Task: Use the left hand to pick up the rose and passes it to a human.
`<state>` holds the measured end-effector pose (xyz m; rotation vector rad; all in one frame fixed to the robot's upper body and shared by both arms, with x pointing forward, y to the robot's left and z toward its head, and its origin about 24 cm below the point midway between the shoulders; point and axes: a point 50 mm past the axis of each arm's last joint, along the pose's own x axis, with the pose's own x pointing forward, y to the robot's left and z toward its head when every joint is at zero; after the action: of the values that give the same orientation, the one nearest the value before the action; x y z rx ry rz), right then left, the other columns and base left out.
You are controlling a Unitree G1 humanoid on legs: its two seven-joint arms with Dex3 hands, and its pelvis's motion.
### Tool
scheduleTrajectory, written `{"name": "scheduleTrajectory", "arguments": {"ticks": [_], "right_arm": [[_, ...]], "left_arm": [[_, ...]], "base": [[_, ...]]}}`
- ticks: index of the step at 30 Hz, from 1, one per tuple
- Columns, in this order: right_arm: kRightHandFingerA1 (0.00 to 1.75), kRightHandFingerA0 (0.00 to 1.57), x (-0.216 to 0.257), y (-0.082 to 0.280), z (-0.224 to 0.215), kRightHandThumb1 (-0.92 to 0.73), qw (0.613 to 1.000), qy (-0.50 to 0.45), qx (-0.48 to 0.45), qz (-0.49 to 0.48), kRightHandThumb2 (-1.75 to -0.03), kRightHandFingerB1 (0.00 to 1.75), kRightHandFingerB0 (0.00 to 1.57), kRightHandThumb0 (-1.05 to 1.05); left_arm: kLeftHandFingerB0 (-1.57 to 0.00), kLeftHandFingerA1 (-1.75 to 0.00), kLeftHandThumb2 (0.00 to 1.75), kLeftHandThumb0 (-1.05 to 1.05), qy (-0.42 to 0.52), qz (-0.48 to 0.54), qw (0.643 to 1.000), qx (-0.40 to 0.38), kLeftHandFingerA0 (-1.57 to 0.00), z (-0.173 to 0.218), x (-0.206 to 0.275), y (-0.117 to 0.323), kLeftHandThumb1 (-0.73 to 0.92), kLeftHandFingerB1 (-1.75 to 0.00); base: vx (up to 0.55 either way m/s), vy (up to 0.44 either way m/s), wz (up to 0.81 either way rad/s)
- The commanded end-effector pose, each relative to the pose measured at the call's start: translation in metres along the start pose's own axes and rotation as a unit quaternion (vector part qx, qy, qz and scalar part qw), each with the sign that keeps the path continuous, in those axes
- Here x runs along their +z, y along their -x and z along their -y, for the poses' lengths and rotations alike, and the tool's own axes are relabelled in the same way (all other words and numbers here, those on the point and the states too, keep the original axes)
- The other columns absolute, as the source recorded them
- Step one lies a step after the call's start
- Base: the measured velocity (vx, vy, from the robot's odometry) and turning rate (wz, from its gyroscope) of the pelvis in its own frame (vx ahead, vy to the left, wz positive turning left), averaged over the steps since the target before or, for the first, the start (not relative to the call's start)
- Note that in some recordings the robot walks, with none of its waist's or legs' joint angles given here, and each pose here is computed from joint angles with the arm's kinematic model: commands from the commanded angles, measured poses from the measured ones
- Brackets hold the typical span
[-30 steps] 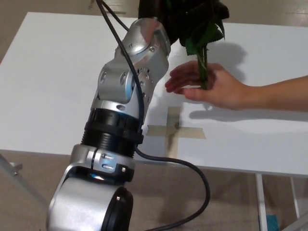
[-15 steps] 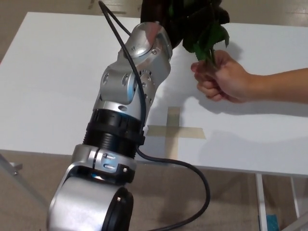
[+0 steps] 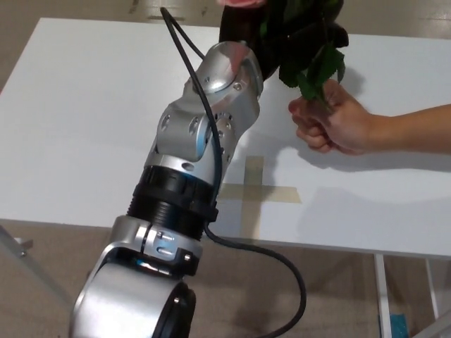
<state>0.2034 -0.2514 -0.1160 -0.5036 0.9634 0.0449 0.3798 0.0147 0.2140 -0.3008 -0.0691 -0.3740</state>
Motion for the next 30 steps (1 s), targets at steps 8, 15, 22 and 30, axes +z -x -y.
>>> {"name": "scheduleTrajectory", "arguments": {"ticks": [8,15,22,30], "right_arm": [[0.54,0.62,-0.023,0.004,-0.011,-0.61,0.999,-0.002,0.021,-0.028,-0.77,0.48,0.48,-0.35],[0.45,0.68,-0.035,0.007,-0.016,-0.7,0.999,-0.001,0.025,-0.041,-0.6,0.38,0.52,-0.28],[0.54,0.63,-0.052,0.011,-0.024,-0.61,0.998,0.003,0.034,-0.06,-0.77,0.48,0.48,-0.36],[0.54,0.63,-0.062,0.014,-0.03,-0.61,0.997,0.014,0.041,-0.07,-0.77,0.48,0.48,-0.36]], "left_arm": [[0.0,-0.09,0.78,-0.7,0.003,-0.147,0.976,-0.163,0.0,0.035,-0.072,0.026,0.44,-0.07],[0.0,0.0,0.55,-0.85,-0.043,-0.159,0.965,-0.203,0.0,0.012,-0.07,0.032,0.47,-0.02],[0.0,0.0,0.55,-0.79,-0.104,-0.171,0.956,-0.213,0.0,-0.026,-0.062,0.044,0.48,-0.02],[0.0,0.0,0.55,-0.75,-0.169,-0.179,0.951,-0.19,0.0,-0.088,-0.029,0.062,0.48,-0.01]], "base": [[0.0,0.0,0.0],[0.0,0.0,0.0],[0.0,0.0,0.0],[0.0,0.0,0.0]]}}
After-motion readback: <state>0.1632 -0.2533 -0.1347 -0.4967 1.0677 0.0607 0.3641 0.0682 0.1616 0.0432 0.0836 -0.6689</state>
